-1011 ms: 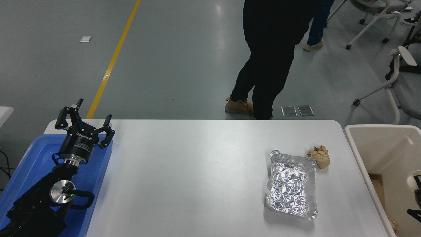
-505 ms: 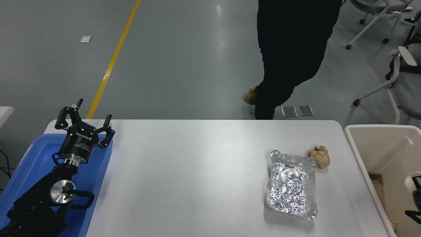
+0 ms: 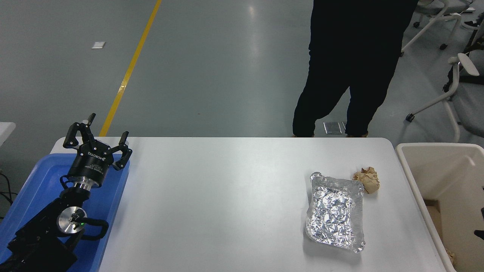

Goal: Pick up paper cup place in dustbin

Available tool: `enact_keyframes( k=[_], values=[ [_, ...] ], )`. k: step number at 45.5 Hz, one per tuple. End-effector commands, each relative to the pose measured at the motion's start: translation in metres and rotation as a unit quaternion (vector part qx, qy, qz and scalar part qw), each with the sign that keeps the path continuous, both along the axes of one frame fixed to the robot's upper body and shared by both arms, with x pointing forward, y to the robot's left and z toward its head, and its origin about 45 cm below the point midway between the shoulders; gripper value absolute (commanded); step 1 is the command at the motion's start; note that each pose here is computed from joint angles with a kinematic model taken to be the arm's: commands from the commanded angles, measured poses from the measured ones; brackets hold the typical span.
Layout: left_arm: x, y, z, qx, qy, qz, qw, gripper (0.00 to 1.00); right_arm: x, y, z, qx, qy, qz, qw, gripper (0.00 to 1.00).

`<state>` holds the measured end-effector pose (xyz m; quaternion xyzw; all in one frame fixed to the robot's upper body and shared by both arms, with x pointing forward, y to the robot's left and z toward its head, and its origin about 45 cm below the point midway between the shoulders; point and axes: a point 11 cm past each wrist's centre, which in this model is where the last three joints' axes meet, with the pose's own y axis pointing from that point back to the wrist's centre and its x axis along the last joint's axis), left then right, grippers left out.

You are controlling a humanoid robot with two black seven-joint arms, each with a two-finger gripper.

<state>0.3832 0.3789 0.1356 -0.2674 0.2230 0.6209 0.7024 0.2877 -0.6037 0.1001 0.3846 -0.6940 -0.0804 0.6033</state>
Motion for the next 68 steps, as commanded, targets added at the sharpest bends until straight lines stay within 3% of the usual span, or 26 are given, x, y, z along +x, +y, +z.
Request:
enact_keyframes(
  k=[1,18,34,41,68],
  values=[
    [0.0,0.0,0.0,0.0,0.001,0.0,1.0,0.98,0.036,0.001,0.034,-0.03,0.018,0.059,0.998,1.0],
    [0.0,0.0,0.0,0.0,0.0,0.0,1.0,0.98,0.115,0.047,0.113,-0.021,0.028,0.163,0.986,1.0],
    [0.0,0.0,0.0,0.0,0.0,-0.001,1.0,0.98,0.148,0.096,0.166,-0.009,0.027,0.229,0.973,1.0],
    [0.0,0.0,0.0,0.0,0.001,-0.001,1.0,0.98,0.151,0.117,0.179,0.005,0.041,0.263,0.964,1.0],
    [0.0,-0.001,0.0,0.0,0.001,-0.001,1.0,0.98,0.105,0.222,0.26,0.072,0.109,0.393,0.91,1.0]
  ],
)
